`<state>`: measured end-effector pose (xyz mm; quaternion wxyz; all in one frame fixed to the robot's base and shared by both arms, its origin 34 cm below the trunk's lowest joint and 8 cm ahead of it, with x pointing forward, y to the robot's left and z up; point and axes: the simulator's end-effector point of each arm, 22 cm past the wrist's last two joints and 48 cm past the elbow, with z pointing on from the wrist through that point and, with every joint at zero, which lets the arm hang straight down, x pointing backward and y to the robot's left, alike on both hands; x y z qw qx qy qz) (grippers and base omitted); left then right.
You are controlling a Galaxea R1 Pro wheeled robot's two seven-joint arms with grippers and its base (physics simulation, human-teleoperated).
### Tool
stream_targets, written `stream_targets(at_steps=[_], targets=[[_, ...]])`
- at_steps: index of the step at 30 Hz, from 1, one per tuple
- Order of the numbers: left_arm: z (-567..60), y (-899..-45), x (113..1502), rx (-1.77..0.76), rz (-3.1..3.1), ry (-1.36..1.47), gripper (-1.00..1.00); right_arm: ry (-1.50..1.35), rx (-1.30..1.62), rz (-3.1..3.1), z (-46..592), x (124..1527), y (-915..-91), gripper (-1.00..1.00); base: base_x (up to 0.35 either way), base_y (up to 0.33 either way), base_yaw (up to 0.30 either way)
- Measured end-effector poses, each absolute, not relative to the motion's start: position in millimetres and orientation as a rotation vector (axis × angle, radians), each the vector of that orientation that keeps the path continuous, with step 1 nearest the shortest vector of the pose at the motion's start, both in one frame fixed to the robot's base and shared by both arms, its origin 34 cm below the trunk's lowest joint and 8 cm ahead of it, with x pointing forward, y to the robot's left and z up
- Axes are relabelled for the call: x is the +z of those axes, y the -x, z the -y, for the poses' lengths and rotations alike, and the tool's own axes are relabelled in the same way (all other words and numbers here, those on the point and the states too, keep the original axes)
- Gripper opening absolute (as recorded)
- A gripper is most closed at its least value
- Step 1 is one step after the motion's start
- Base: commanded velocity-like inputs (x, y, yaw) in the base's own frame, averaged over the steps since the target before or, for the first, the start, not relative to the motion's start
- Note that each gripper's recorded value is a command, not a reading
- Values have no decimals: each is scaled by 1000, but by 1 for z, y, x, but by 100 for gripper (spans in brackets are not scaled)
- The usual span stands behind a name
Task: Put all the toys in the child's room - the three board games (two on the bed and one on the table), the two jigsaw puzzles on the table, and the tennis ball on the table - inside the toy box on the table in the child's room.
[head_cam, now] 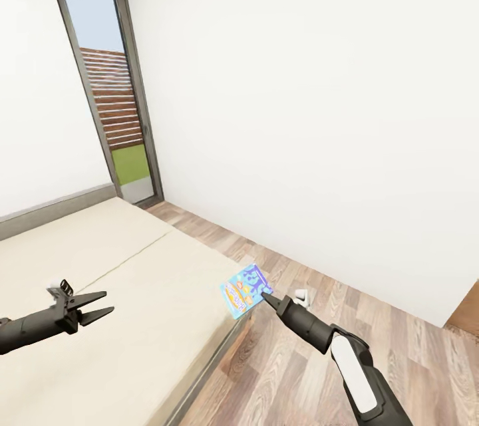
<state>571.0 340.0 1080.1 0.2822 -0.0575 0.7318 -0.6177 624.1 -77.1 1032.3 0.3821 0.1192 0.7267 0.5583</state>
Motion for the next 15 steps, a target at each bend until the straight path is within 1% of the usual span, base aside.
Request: stream_targets(at_steps=[15], targets=[[-338,-571,1080,-1659,-1957,153,100,-306,1416,-1861,77,1030,-624,-100,0,0,-260]])
